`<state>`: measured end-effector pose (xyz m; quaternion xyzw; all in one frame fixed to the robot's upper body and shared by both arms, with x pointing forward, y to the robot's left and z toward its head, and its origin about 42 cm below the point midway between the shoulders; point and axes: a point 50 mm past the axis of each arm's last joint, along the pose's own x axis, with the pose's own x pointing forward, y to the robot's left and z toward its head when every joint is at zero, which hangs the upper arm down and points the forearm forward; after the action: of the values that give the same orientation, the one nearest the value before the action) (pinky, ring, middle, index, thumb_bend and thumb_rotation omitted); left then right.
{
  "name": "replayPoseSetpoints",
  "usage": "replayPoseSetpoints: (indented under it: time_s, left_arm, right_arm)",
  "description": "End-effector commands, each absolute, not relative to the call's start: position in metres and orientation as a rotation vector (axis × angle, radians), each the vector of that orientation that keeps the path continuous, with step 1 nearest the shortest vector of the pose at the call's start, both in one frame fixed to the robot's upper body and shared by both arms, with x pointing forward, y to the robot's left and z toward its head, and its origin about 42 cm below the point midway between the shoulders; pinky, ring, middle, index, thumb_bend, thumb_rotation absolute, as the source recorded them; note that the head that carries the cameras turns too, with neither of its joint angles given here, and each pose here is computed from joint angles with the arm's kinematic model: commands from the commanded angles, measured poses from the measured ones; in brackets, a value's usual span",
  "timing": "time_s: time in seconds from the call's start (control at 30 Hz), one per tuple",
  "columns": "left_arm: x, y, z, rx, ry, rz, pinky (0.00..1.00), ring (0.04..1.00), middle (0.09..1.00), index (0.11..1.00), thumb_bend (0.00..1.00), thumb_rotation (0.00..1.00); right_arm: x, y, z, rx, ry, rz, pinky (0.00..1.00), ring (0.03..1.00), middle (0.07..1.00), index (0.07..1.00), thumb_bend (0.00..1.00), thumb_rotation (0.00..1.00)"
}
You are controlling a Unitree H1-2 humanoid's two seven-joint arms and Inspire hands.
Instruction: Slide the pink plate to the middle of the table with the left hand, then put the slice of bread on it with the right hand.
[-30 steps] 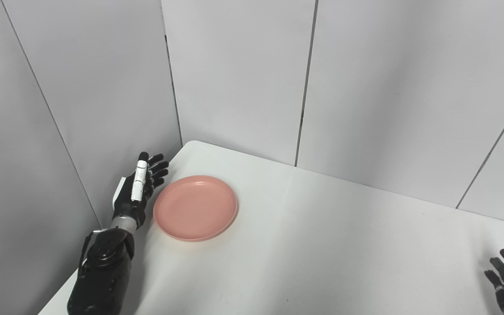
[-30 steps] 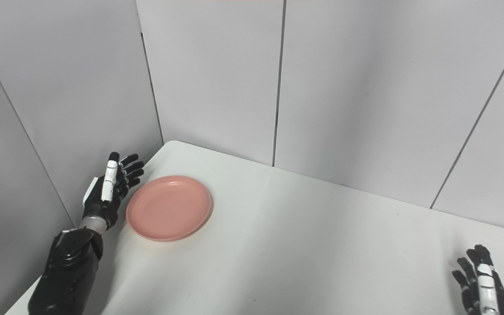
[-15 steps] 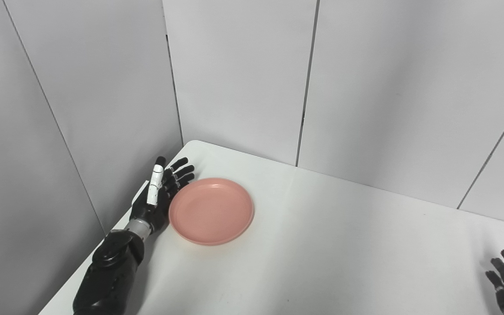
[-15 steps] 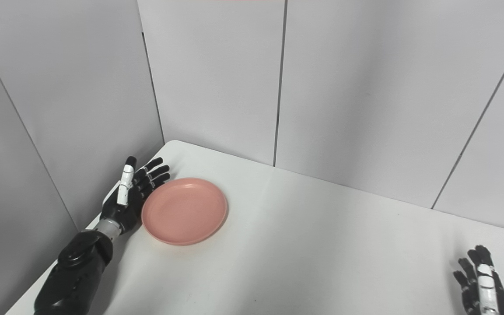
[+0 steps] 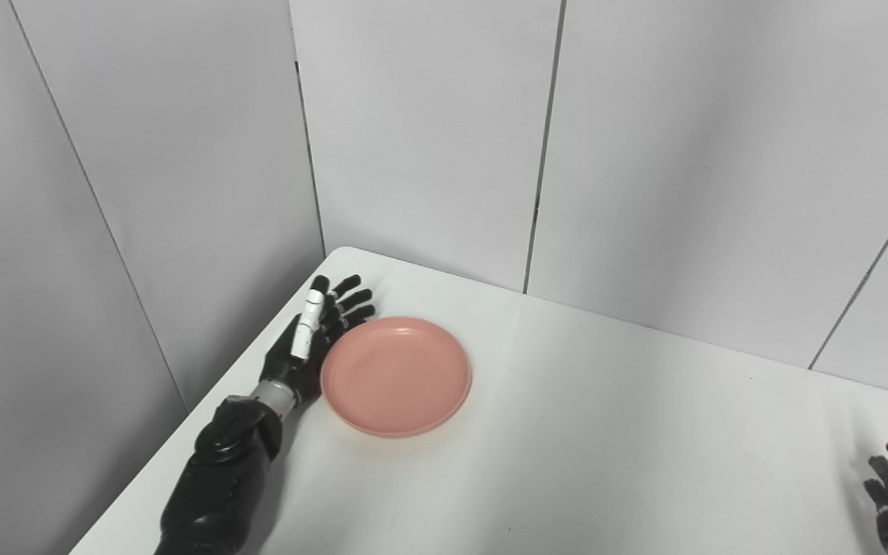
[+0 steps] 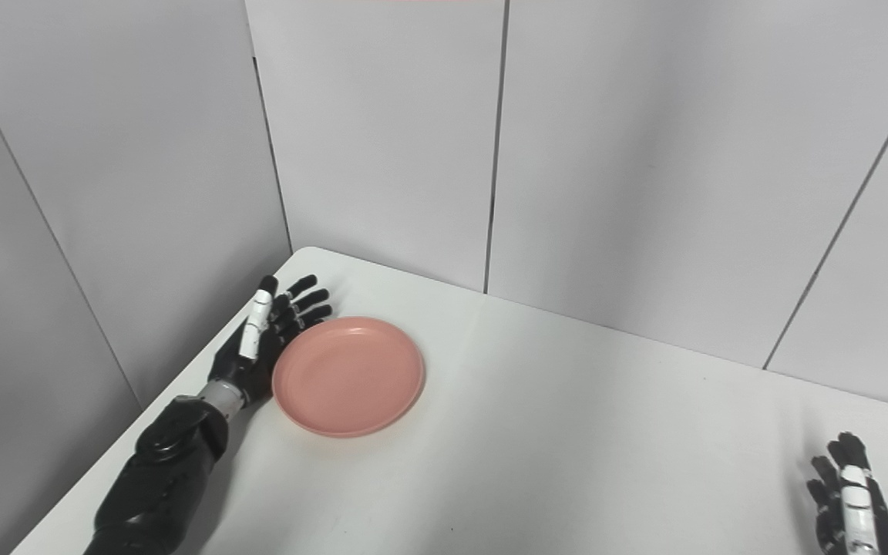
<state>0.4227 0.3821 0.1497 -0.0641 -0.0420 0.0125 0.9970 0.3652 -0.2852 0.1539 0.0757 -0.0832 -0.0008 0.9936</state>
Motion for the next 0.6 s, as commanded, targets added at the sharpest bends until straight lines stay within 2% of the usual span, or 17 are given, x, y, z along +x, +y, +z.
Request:
replayPoseSetpoints:
  time_s: [0.0,0.3,0.57]
  left_arm:
    - [0.439,0.371,0.170,-0.097,-0.150,-0.016,0.89,0.859,0.870,0.863,0.85,0.94]
    - [0.453,0.338,0.162,-0.078,-0.123,-0.081,0.82,0.819,0.860,0.848,0.87,0.94]
    - [0.458,0.311,0.155,-0.057,-0.118,-0.148,0.90,0.872,0.904,0.880,0.89,0.94]
  right_arm:
    - [0.372,-0.287,0.173,0.142,-0.245,0.003,1.00,0.974,0.980,0.958,0.60,0.83]
    - [0.371,-0.286,0.173,0.142,-0.244,0.006,1.00,0.982,0.985,0.960,0.60,0.83]
    - [0.371,-0.284,0.174,0.147,-0.250,0.010,1.00,0.991,0.992,0.968,0.62,0.82]
